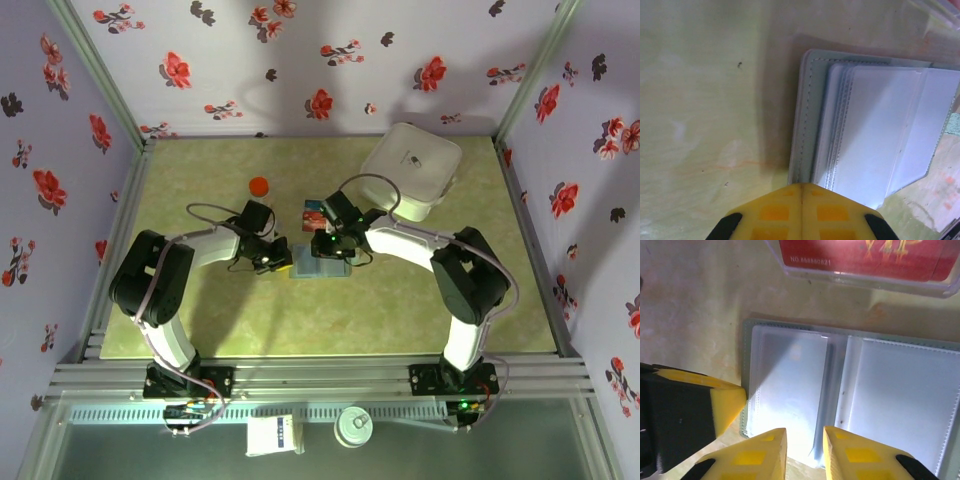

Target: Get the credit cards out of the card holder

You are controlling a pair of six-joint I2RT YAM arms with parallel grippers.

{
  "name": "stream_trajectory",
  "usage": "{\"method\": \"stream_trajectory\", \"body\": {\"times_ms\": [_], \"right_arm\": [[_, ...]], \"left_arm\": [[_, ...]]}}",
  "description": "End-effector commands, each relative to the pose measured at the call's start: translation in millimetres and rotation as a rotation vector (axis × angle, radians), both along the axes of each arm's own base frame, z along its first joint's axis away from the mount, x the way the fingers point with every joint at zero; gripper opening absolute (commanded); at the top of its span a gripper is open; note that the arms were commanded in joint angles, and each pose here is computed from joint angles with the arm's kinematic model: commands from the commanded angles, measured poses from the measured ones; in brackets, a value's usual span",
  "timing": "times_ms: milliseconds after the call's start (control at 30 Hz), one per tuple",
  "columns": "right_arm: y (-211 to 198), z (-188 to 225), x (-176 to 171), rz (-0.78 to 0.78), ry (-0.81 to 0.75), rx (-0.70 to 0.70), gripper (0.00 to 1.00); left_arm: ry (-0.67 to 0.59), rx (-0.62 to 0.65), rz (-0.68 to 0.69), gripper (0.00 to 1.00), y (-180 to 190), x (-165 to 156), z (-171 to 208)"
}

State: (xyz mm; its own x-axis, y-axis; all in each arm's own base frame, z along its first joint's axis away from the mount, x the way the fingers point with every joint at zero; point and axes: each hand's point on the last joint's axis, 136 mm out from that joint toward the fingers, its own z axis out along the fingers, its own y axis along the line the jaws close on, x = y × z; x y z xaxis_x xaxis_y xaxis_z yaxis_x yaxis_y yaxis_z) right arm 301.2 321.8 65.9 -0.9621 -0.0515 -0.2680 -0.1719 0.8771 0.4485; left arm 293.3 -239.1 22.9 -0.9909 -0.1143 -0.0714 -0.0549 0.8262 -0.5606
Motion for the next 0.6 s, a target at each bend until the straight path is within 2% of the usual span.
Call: {"method": "stream_trajectory", "body": {"times_ms": [0,233,367,567], "right_arm": [[10.3,-6.1,-0.9,-0.033,0.043,0.037,0.27],[18.3,-9.9,0.6,-0.054,0.058,0.082,0.31],[29.6,-9.5,1.8,-0.042,0.075,0.128,0.26],[32.6,-19.2,1.8,-0.034,0.099,0.119,0.25]], "left_arm": [[0.013,0.021,-0.001,0.00,3.1,-6.0,-6.3],[0.015,0.019,0.006,0.00,3.4,-6.2,-7.3],[0.015,0.023,0.003,0.00,3.5,-5.7,-7.3],[0.012,0.031,-0.002,0.00,3.5,-3.7,-6.5]]}}
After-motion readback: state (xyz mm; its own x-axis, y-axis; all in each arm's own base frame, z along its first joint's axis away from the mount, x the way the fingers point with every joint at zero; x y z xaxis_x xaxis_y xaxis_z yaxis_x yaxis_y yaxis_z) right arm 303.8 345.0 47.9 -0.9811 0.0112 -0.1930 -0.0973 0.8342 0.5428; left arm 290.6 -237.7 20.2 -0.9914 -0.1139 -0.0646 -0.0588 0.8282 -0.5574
